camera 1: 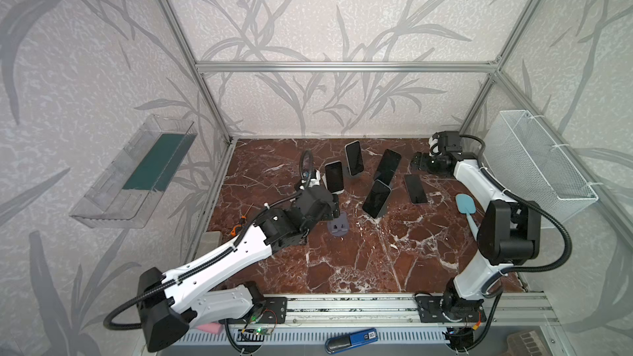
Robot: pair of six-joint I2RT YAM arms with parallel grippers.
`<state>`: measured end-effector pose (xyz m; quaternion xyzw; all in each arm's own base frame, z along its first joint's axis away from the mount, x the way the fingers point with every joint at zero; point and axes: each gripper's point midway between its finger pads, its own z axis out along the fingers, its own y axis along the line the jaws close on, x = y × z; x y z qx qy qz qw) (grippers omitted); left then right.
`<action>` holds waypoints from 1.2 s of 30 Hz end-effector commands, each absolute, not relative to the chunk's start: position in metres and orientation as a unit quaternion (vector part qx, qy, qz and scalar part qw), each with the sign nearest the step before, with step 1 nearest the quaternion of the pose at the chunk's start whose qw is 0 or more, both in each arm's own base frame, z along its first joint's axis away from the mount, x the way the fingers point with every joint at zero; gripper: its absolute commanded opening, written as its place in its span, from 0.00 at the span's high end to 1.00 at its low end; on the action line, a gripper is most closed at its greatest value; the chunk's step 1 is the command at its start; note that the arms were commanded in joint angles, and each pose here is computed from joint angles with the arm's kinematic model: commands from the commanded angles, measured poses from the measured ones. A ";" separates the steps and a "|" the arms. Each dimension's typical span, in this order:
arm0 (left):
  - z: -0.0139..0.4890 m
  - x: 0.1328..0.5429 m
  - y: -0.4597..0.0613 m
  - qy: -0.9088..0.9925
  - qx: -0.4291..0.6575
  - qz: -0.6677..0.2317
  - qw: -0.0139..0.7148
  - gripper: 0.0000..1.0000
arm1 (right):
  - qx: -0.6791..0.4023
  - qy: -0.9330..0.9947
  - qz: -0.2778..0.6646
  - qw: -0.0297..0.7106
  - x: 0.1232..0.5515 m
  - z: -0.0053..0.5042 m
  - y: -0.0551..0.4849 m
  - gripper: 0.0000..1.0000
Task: Remove the phone from the phone stand
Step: Place the phone to the middle-right of the table, then pick up the phone stand from the center of the table.
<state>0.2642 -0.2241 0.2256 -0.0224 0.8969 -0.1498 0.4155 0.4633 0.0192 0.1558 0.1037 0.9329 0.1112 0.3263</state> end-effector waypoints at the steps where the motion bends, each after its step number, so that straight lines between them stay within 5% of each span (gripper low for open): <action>1: 0.205 0.263 -0.222 0.907 -0.044 -0.063 0.415 0.18 | 0.102 0.914 0.159 0.360 0.463 0.177 0.032 0.08; 16: 0.123 0.268 -0.282 0.951 -0.029 -0.024 0.308 0.04 | 0.090 0.901 0.186 0.383 0.460 0.194 0.040 0.07; 36: 0.086 0.285 -0.267 0.947 -0.050 0.029 0.317 0.16 | 0.099 0.894 0.218 0.379 0.464 0.189 0.041 0.07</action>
